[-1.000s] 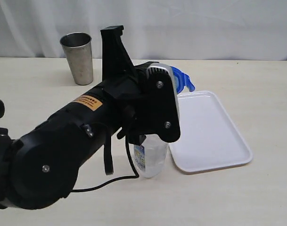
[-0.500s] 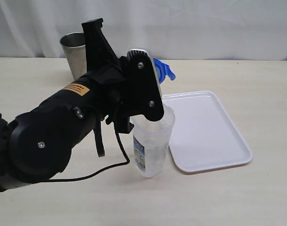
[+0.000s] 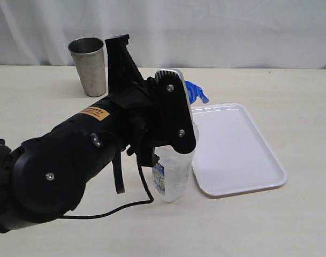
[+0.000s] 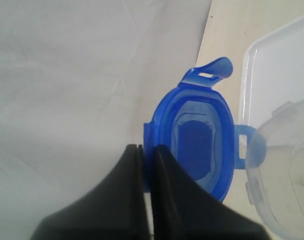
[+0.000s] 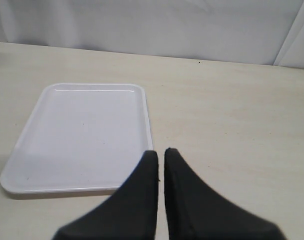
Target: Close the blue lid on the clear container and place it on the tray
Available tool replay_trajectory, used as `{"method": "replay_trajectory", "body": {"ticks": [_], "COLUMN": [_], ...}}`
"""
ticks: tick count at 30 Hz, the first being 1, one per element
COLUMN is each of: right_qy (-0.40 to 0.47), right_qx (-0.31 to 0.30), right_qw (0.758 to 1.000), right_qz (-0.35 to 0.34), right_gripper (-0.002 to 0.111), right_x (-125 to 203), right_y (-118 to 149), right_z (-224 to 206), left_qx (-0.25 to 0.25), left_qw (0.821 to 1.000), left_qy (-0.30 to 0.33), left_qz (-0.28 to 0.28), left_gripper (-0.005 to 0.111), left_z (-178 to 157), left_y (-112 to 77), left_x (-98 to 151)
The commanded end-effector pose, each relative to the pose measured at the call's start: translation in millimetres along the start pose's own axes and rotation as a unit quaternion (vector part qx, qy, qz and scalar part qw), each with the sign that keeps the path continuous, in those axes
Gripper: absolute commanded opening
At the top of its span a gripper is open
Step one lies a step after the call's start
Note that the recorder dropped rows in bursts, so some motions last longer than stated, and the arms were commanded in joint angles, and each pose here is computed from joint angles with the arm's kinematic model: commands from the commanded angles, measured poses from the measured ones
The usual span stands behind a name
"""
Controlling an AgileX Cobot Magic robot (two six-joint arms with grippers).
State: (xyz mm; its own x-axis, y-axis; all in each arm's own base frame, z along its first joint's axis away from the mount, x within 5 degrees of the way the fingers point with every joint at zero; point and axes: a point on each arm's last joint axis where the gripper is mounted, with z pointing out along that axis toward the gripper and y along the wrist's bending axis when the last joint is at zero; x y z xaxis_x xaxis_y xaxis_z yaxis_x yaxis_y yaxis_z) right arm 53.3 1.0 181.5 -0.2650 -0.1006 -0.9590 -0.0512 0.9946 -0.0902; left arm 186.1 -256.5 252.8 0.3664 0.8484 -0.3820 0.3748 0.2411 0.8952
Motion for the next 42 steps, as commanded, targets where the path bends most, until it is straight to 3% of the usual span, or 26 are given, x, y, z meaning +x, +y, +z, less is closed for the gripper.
{"method": "replay_trajectory", "body": {"ticks": [1, 13, 25, 29, 42], "right_qy": [-0.002, -0.002, -0.002, -0.002, -0.002], "right_qx": [0.002, 0.002, 0.002, 0.002, 0.002], "right_qw": [1.0, 1.0, 1.0, 1.0, 1.0], "right_qz": [-0.002, -0.002, -0.002, -0.002, -0.002], "right_gripper": [0.005, 0.005, 0.005, 0.005, 0.005], "right_x": [0.3, 0.3, 0.3, 0.3, 0.3], "right_y": [-0.3, -0.3, -0.3, -0.3, -0.3], "right_z": [-0.1, -0.1, -0.1, -0.1, -0.1], "left_qx": [0.011, 0.005, 0.073, 0.12, 0.133], "left_qw": [1.0, 1.0, 0.997, 0.992, 0.99], "left_qy": [0.012, -0.004, 0.019, 0.002, 0.007], "left_qz": [-0.012, 0.019, -0.035, -0.028, -0.044], "left_gripper": [0.0, 0.0, 0.0, 0.0, 0.0], "left_z": [-2.3, -11.9, -12.9, -14.5, -15.1], "left_y": [-1.4, -7.6, -20.1, -28.5, -30.7], "left_x": [1.5, -12.8, -9.1, -12.3, -11.8]}}
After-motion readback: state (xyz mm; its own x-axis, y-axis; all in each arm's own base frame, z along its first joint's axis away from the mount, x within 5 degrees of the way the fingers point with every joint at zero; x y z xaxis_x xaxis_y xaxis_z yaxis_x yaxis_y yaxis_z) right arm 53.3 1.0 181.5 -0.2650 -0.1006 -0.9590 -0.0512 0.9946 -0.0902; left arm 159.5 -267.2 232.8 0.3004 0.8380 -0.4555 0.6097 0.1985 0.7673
